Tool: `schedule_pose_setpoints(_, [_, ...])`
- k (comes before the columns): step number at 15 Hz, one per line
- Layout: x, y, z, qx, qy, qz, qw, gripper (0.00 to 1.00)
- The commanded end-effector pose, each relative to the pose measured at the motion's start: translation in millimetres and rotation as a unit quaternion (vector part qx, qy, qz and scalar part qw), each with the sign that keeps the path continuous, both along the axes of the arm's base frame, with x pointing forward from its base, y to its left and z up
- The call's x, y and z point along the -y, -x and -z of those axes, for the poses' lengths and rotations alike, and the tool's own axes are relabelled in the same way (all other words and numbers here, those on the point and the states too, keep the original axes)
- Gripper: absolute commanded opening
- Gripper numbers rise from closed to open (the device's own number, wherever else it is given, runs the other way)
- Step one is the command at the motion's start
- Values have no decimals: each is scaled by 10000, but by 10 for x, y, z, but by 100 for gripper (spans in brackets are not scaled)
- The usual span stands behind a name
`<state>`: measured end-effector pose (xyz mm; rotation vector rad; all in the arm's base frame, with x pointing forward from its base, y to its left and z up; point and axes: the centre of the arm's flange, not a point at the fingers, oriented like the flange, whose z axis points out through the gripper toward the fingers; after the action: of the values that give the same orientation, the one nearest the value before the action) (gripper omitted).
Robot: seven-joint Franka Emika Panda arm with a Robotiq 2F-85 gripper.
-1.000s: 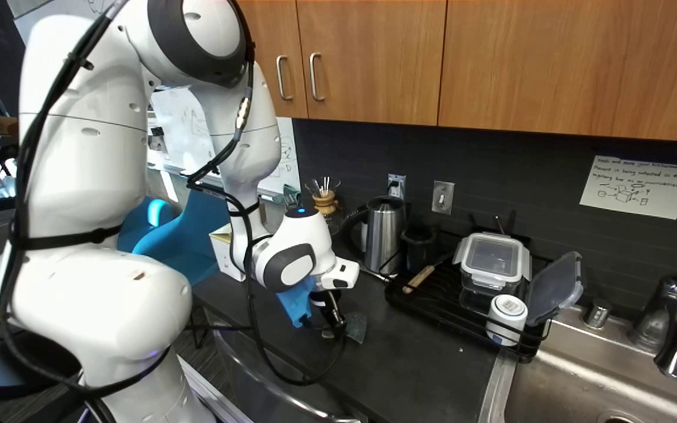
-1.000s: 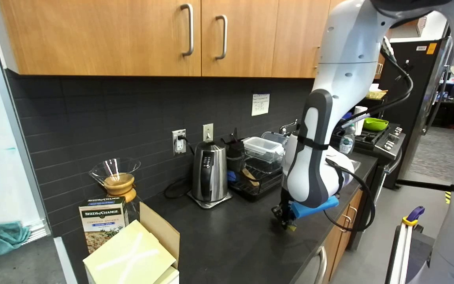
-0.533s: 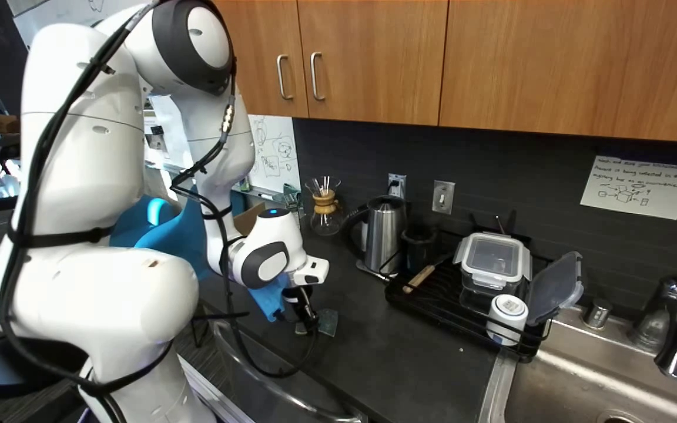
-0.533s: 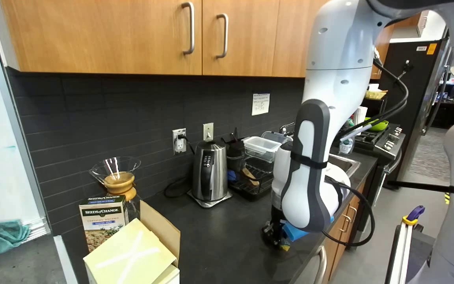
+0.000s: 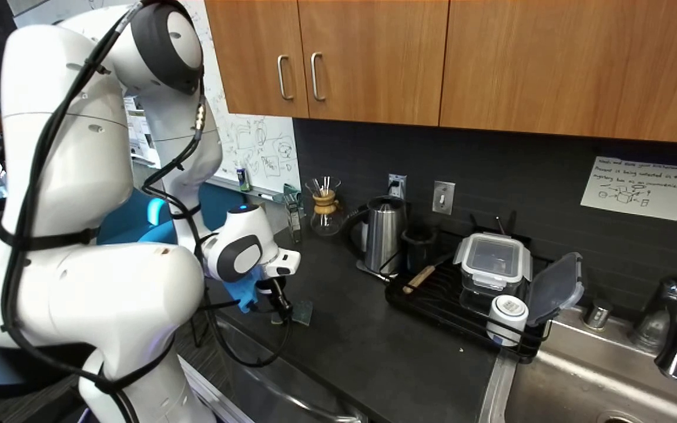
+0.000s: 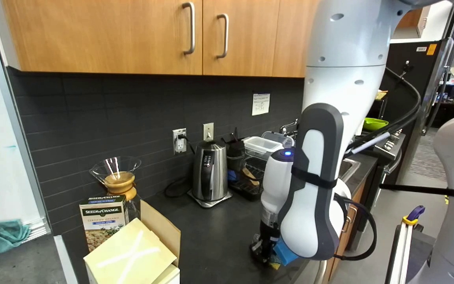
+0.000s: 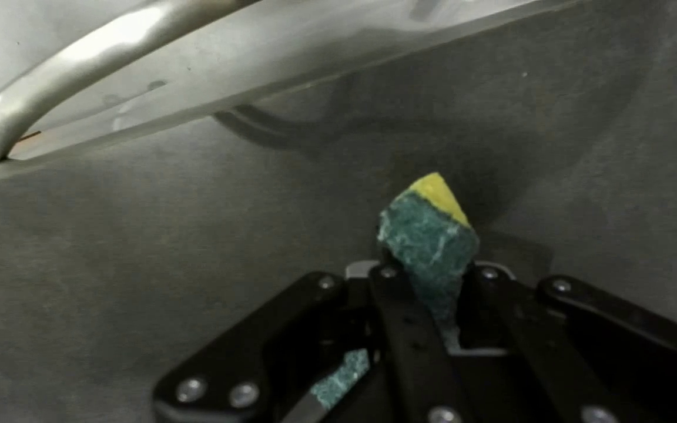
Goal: Shift the sponge to the left
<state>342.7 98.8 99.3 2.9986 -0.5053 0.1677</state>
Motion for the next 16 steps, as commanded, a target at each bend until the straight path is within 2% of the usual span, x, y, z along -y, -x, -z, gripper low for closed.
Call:
schedule_pose_setpoints(1, [-220, 180, -256, 77, 48, 51, 9999, 5])
schedule_pose_setpoints(7, [-424, 47, -314, 187, 182, 217, 9994, 5])
schedule_pose_setpoints(16, [-383, -31, -374, 102, 296, 370, 9988, 5])
